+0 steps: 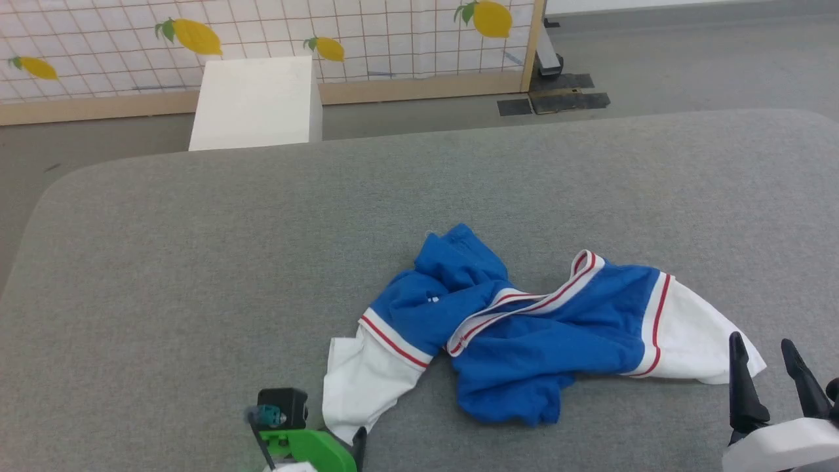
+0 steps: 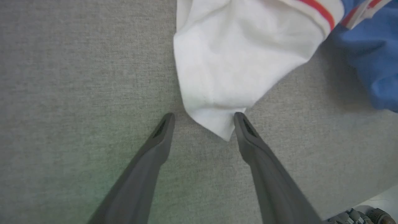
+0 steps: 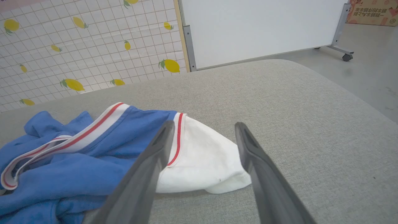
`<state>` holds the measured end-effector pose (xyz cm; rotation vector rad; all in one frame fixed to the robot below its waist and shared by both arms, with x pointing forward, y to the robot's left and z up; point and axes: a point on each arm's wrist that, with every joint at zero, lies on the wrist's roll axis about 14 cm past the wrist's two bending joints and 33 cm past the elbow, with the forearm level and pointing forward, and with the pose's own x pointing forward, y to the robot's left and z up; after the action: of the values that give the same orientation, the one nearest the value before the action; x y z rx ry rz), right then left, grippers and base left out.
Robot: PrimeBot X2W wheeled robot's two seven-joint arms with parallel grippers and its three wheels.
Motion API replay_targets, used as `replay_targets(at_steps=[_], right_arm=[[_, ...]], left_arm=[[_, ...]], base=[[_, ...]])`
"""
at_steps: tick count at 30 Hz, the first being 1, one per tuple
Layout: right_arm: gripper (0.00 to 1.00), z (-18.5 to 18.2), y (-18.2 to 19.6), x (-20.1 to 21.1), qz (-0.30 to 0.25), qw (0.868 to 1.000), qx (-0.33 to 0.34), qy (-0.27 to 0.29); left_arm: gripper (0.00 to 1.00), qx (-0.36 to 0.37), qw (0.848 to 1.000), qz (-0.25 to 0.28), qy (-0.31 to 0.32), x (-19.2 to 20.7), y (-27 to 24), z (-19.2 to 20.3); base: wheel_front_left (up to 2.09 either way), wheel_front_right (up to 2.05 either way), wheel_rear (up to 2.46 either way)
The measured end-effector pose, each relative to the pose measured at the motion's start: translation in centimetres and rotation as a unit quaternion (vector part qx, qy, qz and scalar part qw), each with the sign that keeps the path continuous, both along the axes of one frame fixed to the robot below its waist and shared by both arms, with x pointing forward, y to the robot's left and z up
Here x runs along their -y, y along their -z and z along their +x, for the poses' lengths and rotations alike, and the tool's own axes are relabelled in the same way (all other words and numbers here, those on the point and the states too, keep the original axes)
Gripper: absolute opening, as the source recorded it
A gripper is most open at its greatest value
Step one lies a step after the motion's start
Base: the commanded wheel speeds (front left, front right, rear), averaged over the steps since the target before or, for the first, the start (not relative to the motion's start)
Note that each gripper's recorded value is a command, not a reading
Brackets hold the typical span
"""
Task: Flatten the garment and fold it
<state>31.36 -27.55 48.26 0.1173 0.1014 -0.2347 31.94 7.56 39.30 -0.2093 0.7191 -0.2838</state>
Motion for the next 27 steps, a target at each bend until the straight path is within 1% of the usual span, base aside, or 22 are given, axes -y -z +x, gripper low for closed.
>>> replay_targets(at_steps=[3, 8, 9, 10, 11, 15, 19, 24, 27], right_arm=[[1.0, -0.2, 0.0, 0.1, 0.002, 1.0, 0.0, 0.003], [1.0, -0.3, 0.1, 0.4, 0.005, 1.0, -0.001, 0.009], [1.0, -0.4, 0.2, 0.4, 0.005, 1.0, -0.002, 0.01], [1.0, -0.5, 0.2, 0.5, 0.005, 1.0, -0.002, 0.011], [1.0, -0.5, 0.3, 0.5, 0.006, 1.0, -0.003, 0.012], [1.0, -0.7, 0.3, 0.7, 0.008, 1.0, -0.004, 0.016], [1.0, -0.6, 0.4, 0.8, 0.008, 1.0, -0.006, 0.017], [1.0, -0.7, 0.8, 1.8, 0.007, 0.999, -0.021, 0.029], [1.0, -1.0, 2.1, 3.0, 0.004, 0.997, -0.057, 0.045]], left_arm=[[1.0, -0.006, 1.0, 0.002, 0.008, 0.7, -0.1, 0.5], [1.0, -0.027, 0.999, 0.011, 0.04, 2.2, 0.3, 0.8], [0.49, -0.031, 0.998, 0.014, 0.046, 2.4, 0.4, 0.8], [0.21, -0.031, 0.998, 0.016, 0.051, 2.6, 0.4, 0.9], [0.0, -0.032, 0.998, 0.018, 0.055, 2.7, 0.5, 0.9], [0.0, -0.031, 0.998, 0.018, 0.055, 2.6, 0.5, 1.1], [0.0, -0.026, 0.999, 0.016, 0.029, 1.3, 0.3, 1.2], [0.0, -0.019, 0.999, 0.026, -0.025, -2.0, 0.0, 1.2], [0.0, -0.012, 0.998, 0.033, -0.046, -3.5, -0.3, 1.1]], base=[[0.0, 0.0, 0.0], [0.0, 0.0, 0.0], [0.0, 0.0, 0.0], [0.0, 0.0, 0.0], [0.0, 0.0, 0.0], [0.0, 0.0, 0.0], [0.0, 0.0, 0.0], [0.0, 0.0, 0.0], [0.0, 0.0, 0.0]])
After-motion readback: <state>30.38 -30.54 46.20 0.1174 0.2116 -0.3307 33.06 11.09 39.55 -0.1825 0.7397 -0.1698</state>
